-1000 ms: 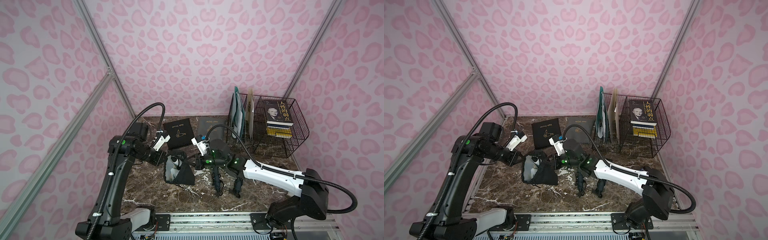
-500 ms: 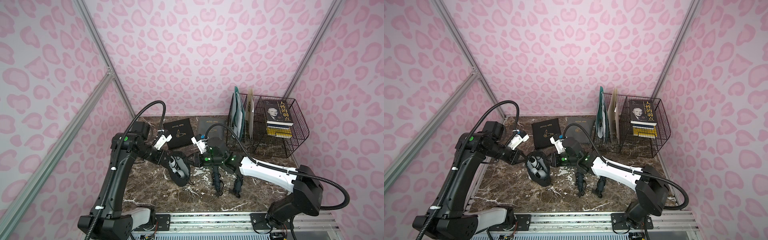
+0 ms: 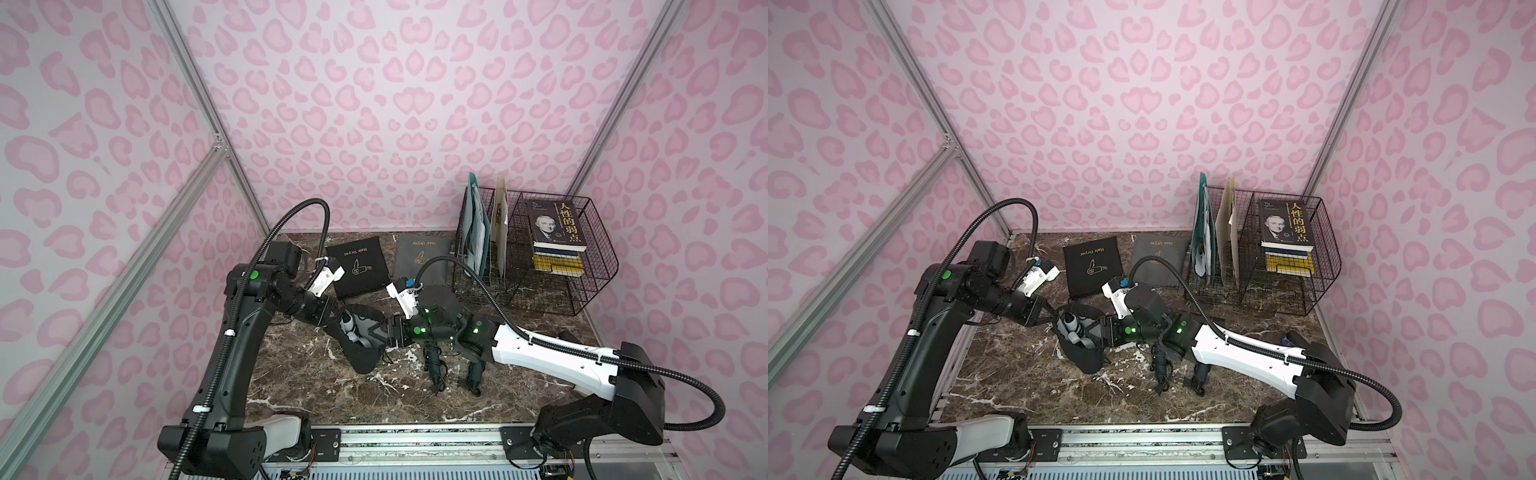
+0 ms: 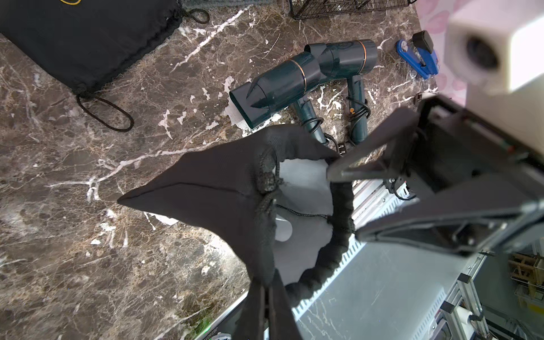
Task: Pack away hair dryers
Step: Place the hair dryer in the drawstring bag, then adjust the drawstring bag at the center of the board.
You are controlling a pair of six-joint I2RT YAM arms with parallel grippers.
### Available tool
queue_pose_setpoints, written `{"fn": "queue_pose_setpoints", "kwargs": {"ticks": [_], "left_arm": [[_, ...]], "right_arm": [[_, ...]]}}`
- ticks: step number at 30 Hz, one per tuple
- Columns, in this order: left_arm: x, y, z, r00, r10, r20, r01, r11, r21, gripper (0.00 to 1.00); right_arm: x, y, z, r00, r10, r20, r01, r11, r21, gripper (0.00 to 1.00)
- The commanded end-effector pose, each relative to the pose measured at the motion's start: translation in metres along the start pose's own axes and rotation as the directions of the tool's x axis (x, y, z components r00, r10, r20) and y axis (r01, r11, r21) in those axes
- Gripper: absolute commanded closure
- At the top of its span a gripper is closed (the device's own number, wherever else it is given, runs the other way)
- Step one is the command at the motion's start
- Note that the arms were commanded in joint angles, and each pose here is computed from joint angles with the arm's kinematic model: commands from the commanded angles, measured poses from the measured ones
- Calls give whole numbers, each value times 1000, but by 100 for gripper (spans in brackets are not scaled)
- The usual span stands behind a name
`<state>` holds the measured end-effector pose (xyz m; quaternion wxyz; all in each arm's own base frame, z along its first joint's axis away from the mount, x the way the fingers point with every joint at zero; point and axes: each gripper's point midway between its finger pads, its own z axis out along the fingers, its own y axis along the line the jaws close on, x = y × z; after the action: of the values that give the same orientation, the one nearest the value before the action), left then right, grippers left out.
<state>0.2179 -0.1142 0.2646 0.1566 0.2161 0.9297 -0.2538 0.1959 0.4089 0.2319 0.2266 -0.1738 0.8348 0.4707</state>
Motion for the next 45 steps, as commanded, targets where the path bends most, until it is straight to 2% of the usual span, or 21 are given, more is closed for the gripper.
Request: {"fn": "queue_pose_setpoints", "kwargs": {"ticks": [1,5,9,15,22,26,31,35,39,45], "left_arm": [[-4,-4,-2,999,20,27,-20,1000,11,99],[-1,-3,-1,999,25,25,-25,1000,5,98],[0,-3,0,999,29,27,-29,1000,8,98],[-1,-5,-3,998,39,44,-39,999,4,99],[6,-3,3,999,38,25,-38,999,10,98],[6,-3,1,998,54,36,-54,999,2,98],[6,-5,-1,996,70,47,-70,998,1,98],[8,-2,2,995,86,46,-86,996,-9,99],[9,4,7,993,111,43,-109,994,-30,99],[0,12,7,986,147,73,-142,987,-69,98]], "right_arm": [[4,-23,-6,998,51,36,-56,989,135,43],[-5,-24,-27,989,58,135,-86,974,208,42],[-8,-24,-39,974,116,196,-154,969,194,40],[4,-27,-26,970,169,172,-197,967,164,40],[2,-22,-12,972,175,157,-196,972,128,40],[6,-34,-4,971,197,137,-220,959,177,40],[7,-36,4,973,201,114,-219,961,171,42],[8,-44,13,976,202,81,-215,955,205,50],[6,-53,20,976,209,63,-218,953,209,65],[-14,-55,16,981,175,84,-188,962,195,99]]}}
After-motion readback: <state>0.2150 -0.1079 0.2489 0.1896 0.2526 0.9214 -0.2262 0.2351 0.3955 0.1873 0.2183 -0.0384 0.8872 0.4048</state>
